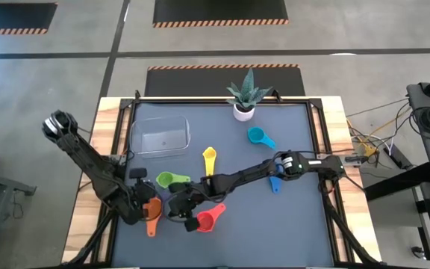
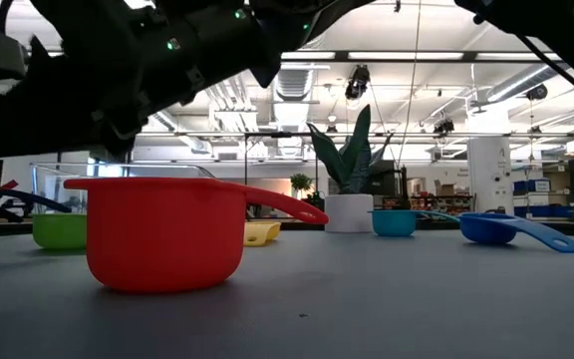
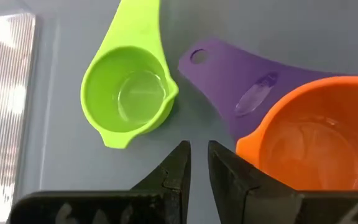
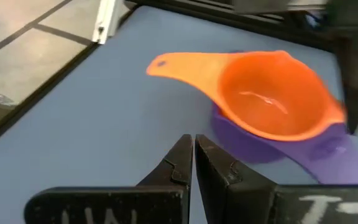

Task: Nest measuring cups in basket
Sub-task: Stack the orange measuring cup on top of the violet measuring cup

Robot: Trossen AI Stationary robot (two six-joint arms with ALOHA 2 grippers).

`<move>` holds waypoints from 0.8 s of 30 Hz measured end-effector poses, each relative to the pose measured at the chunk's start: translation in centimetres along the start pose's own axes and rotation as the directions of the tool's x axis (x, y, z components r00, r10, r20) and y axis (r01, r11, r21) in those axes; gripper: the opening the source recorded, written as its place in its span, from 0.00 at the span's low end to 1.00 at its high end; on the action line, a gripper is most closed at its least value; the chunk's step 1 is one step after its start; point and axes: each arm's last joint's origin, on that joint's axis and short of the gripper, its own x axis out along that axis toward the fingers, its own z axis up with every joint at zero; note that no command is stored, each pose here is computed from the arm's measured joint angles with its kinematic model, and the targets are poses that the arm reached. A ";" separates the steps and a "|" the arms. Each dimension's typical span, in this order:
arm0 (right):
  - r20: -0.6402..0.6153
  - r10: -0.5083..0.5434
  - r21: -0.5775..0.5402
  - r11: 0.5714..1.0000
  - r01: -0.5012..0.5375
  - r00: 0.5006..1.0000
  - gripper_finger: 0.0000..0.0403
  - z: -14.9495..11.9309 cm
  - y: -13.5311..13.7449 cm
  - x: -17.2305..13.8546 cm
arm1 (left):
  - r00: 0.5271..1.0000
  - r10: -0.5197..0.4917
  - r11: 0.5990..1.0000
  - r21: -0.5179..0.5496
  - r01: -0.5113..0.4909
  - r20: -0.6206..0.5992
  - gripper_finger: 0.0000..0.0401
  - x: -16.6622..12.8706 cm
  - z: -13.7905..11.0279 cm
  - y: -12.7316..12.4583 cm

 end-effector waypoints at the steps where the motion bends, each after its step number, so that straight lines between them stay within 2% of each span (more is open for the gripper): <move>1: 0.005 0.004 -0.004 1.000 -0.004 1.000 0.02 0.1 0.3 0.1 | 1.000 0.010 1.000 -0.006 -0.010 -0.008 0.09 0.0 0.0 0.0; 6: -0.019 -0.070 -0.032 0.997 0.069 0.997 0.02 0.1 1.5 0.4 | 0.996 0.071 0.997 -0.040 -0.073 -0.053 0.09 -1.7 1.1 0.2; 8: -0.046 -0.106 -0.039 0.994 0.104 0.993 0.02 0.1 1.5 0.3 | 0.997 0.066 0.997 -0.048 -0.069 -0.050 0.09 -2.9 2.0 0.0; 13: -0.120 -0.157 -0.079 0.986 0.148 0.980 0.02 0.6 0.6 -0.8 | 0.999 -0.031 0.997 -0.075 0.032 0.014 0.09 -6.1 4.2 -1.3; 16: -0.138 -0.197 -0.122 0.976 0.181 0.971 0.02 1.0 -0.6 -1.8 | 0.995 -0.095 0.987 -0.128 0.098 0.026 0.09 -7.6 5.1 -2.6; 20: -0.138 -0.220 -0.178 0.965 0.195 0.966 0.02 1.4 -1.9 -2.8 | 0.980 -0.190 0.959 -0.225 0.173 -0.054 0.09 -8.8 5.2 -4.8; 24: -0.101 -0.246 -0.223 0.950 0.219 0.964 0.02 1.6 -3.6 -3.3 | 0.951 -0.234 0.936 -0.310 0.166 -0.200 0.09 -8.7 4.1 -7.4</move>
